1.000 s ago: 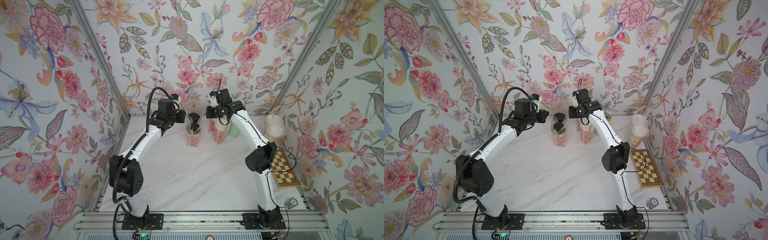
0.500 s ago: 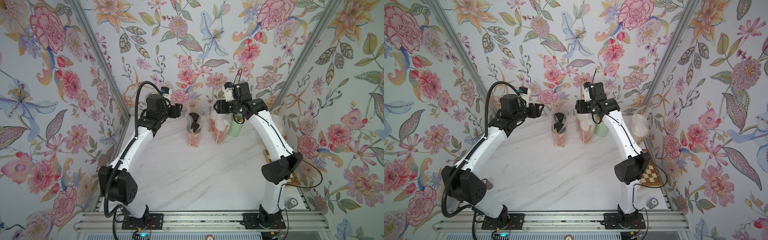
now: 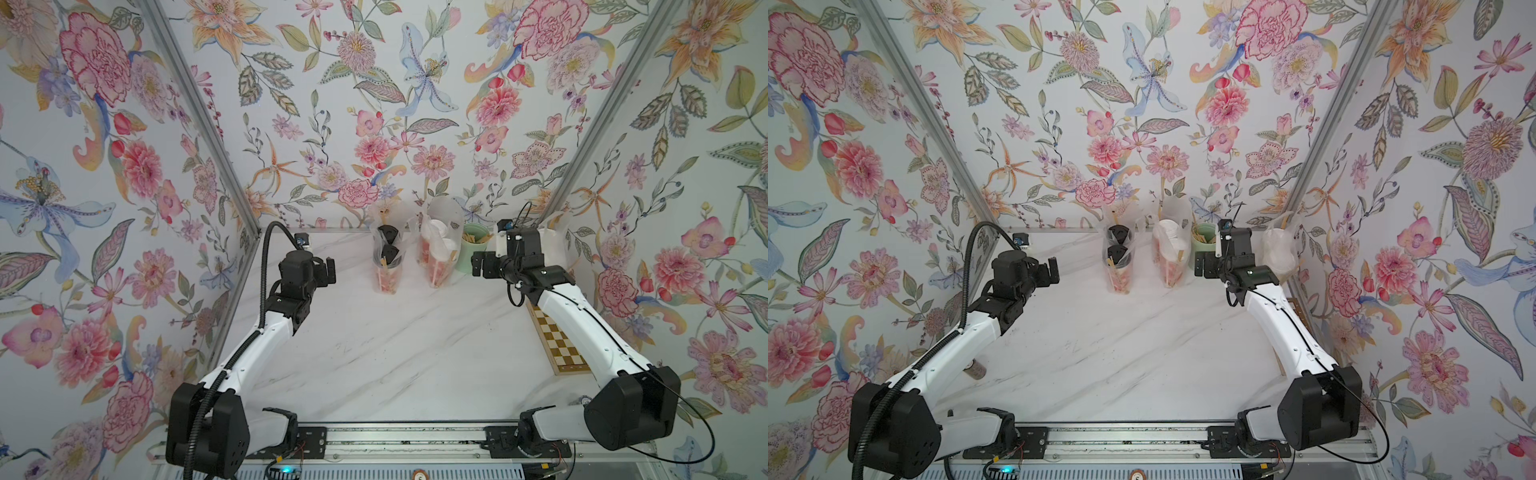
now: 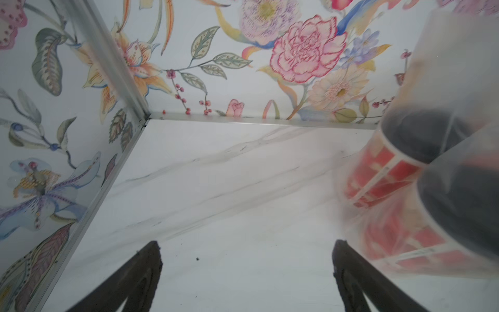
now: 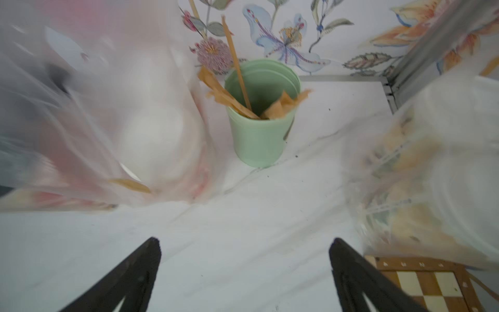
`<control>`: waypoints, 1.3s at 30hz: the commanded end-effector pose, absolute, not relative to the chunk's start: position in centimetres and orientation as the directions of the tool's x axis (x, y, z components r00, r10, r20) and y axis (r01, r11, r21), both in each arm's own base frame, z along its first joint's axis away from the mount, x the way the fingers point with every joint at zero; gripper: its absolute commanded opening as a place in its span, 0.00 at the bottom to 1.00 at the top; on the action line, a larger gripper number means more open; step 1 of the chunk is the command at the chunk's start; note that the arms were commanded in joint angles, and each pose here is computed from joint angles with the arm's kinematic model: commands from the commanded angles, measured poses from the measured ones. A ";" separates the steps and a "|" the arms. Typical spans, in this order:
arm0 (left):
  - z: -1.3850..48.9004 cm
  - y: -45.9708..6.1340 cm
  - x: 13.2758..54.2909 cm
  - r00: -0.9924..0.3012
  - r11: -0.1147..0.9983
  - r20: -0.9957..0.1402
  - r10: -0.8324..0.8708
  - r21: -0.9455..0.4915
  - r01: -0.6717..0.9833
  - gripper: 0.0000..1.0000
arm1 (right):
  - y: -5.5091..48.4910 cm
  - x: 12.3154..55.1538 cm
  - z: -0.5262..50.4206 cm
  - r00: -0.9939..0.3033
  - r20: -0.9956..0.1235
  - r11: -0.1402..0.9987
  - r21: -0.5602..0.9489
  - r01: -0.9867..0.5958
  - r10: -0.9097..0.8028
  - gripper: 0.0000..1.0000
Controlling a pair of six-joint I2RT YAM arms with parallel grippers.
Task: Pack milk tea into plastic carrier bags
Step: Reset both arms
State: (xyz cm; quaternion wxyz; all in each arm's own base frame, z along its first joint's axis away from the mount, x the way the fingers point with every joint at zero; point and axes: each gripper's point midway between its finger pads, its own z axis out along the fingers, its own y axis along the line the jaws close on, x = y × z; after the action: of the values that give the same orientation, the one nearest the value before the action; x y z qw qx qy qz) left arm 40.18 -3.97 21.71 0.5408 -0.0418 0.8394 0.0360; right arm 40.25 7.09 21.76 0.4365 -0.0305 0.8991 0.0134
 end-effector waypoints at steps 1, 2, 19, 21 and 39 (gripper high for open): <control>23.0 -0.5 39.3 -0.265 0.958 -0.964 -0.036 0.043 -0.285 0.99 | 4.0 41.6 21.1 -0.456 -0.887 0.994 -0.102 0.030 -0.077 1.00; 22.4 -0.1 38.9 -0.254 0.952 -0.967 -0.016 0.063 -0.299 0.99 | 3.2 41.6 19.8 -0.442 -0.894 0.993 -0.108 0.054 -0.073 1.00; 15.9 2.5 36.0 -0.080 0.903 -0.970 0.229 0.242 -0.355 0.99 | 0.2 43.0 16.7 -0.193 -0.980 0.999 -0.045 0.028 -0.039 1.00; 15.5 2.3 36.2 -0.088 0.918 -0.973 0.213 0.230 -0.322 0.99 | 0.0 42.9 16.0 -0.241 -0.970 0.999 -0.033 0.011 -0.029 1.00; 13.9 2.7 37.0 -0.088 0.954 -0.981 0.172 0.188 -0.235 0.99 | 1.6 37.9 13.3 -0.200 -0.977 0.996 -0.070 -0.056 -0.080 1.00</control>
State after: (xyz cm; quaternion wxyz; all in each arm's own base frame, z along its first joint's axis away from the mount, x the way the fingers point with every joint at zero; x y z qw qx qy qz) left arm 36.60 2.70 13.02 0.6608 -0.0154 0.7332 0.1599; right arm 37.13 1.19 11.49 0.5941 -0.0300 0.8038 -0.0002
